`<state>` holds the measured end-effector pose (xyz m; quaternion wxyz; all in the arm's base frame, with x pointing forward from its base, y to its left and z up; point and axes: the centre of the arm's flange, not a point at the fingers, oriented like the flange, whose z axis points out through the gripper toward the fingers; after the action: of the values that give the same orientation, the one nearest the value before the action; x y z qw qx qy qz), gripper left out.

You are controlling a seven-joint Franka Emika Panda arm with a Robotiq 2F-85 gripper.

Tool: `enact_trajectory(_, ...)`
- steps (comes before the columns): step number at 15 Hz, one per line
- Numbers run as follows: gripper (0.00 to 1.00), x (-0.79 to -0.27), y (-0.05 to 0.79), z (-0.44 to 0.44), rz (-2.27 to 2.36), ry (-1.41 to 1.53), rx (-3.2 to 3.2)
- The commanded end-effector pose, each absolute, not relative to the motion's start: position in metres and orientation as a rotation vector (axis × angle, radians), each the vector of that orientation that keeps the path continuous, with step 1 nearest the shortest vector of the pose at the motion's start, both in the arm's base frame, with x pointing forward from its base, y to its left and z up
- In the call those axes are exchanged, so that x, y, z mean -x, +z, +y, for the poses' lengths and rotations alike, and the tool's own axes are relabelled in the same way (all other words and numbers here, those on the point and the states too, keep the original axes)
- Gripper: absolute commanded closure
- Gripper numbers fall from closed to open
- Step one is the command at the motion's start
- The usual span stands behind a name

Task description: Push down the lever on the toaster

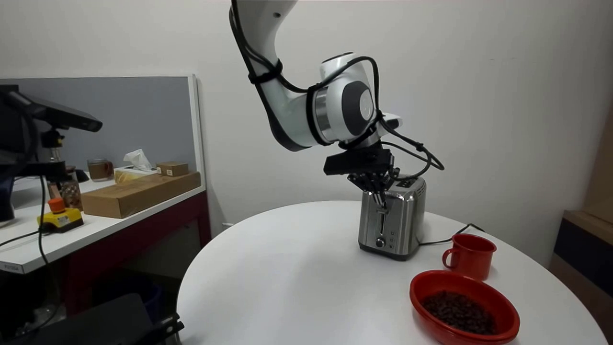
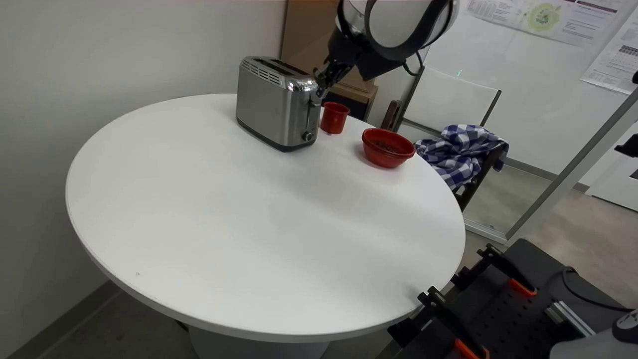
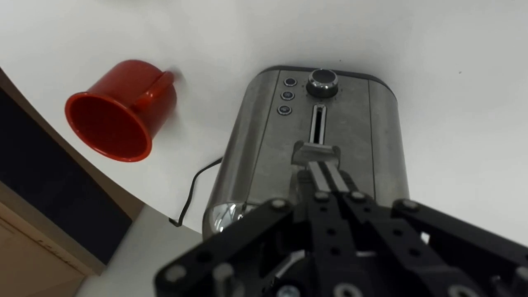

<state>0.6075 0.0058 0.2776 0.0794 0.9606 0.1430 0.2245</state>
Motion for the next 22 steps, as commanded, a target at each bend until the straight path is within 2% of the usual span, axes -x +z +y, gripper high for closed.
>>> enact_trajectory(1,0.99,-0.633,0.260,0.006,0.416,0.708,-2.856)
enact_trajectory(9,0.99,-0.649,0.221,0.005,0.444,0.648,-2.849)
enact_trajectory(22,1.00,-0.633,0.182,0.016,0.528,0.513,-2.860)
